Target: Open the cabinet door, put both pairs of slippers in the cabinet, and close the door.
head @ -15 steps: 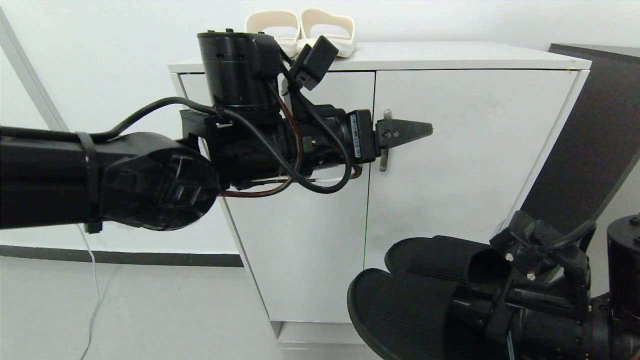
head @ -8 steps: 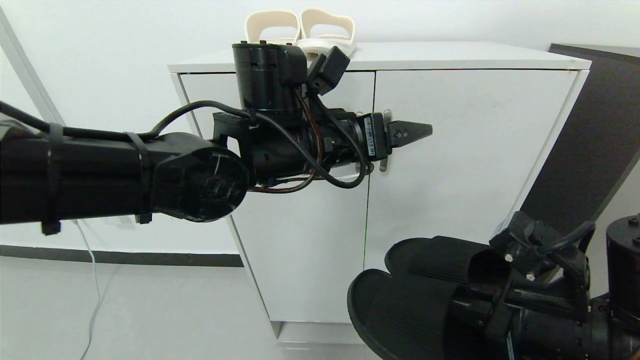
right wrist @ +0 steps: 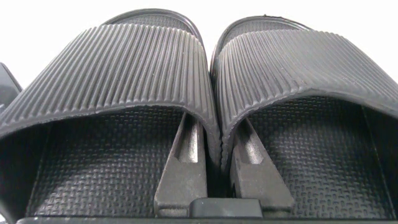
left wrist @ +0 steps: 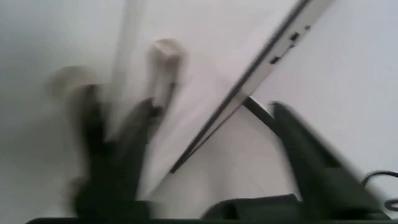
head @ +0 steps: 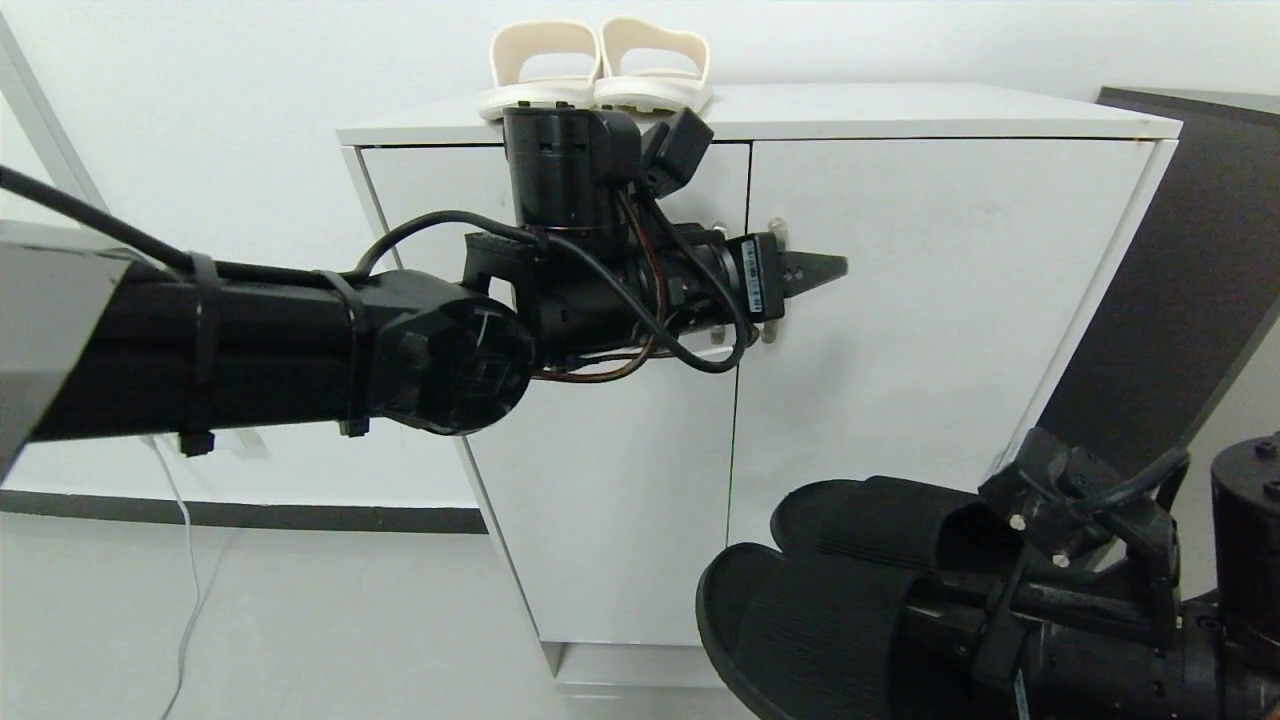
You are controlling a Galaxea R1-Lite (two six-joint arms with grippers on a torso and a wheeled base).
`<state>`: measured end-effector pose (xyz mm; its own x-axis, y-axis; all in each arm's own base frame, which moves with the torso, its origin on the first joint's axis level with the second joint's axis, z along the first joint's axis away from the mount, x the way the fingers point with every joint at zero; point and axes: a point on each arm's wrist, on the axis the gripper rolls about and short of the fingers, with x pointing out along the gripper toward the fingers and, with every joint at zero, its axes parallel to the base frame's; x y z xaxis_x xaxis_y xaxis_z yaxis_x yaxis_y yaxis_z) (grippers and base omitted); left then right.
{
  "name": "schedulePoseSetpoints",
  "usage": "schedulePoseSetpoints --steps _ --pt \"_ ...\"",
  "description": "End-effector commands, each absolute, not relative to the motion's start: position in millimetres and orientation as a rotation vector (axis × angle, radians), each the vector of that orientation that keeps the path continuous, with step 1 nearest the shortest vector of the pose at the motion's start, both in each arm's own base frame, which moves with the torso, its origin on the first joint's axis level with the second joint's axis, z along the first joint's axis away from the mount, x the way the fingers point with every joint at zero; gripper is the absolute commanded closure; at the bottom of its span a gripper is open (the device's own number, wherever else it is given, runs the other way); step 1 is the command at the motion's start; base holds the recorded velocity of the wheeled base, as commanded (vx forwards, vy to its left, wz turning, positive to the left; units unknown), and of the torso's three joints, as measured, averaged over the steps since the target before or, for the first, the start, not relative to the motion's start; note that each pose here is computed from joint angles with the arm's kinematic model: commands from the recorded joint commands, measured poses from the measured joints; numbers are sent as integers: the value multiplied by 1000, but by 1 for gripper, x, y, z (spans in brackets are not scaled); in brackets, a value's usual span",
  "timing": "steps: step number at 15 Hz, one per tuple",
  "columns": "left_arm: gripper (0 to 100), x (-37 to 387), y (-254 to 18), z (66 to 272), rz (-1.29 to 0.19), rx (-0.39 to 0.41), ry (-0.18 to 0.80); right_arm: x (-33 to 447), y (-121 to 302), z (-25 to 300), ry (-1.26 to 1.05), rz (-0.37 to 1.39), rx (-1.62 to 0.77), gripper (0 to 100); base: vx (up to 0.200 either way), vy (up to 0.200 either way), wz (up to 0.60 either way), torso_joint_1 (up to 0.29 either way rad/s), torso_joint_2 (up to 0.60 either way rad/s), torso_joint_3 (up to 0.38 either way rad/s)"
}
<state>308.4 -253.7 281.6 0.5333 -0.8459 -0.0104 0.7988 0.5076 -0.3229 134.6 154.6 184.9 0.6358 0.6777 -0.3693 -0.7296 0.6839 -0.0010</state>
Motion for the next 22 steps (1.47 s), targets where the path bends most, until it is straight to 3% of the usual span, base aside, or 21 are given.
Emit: schedulePoseSetpoints --steps 1,11,14,17,22 --pt "100 307 -253 282 -1003 -296 177 134 154 184 360 808 -156 100 0 0 0 0 0 0" --pt "100 255 -227 280 -1033 -280 234 129 151 180 367 882 -178 100 0 0 0 0 0 0" --pt "100 241 -214 288 -1032 -290 206 129 151 180 367 882 -178 100 0 0 0 0 0 0" --pt "100 258 -198 290 -971 -304 173 129 152 179 370 882 -179 100 0 0 0 0 0 0" --pt "100 292 -207 279 -940 -369 147 129 152 179 368 882 -178 100 0 0 0 0 0 0"
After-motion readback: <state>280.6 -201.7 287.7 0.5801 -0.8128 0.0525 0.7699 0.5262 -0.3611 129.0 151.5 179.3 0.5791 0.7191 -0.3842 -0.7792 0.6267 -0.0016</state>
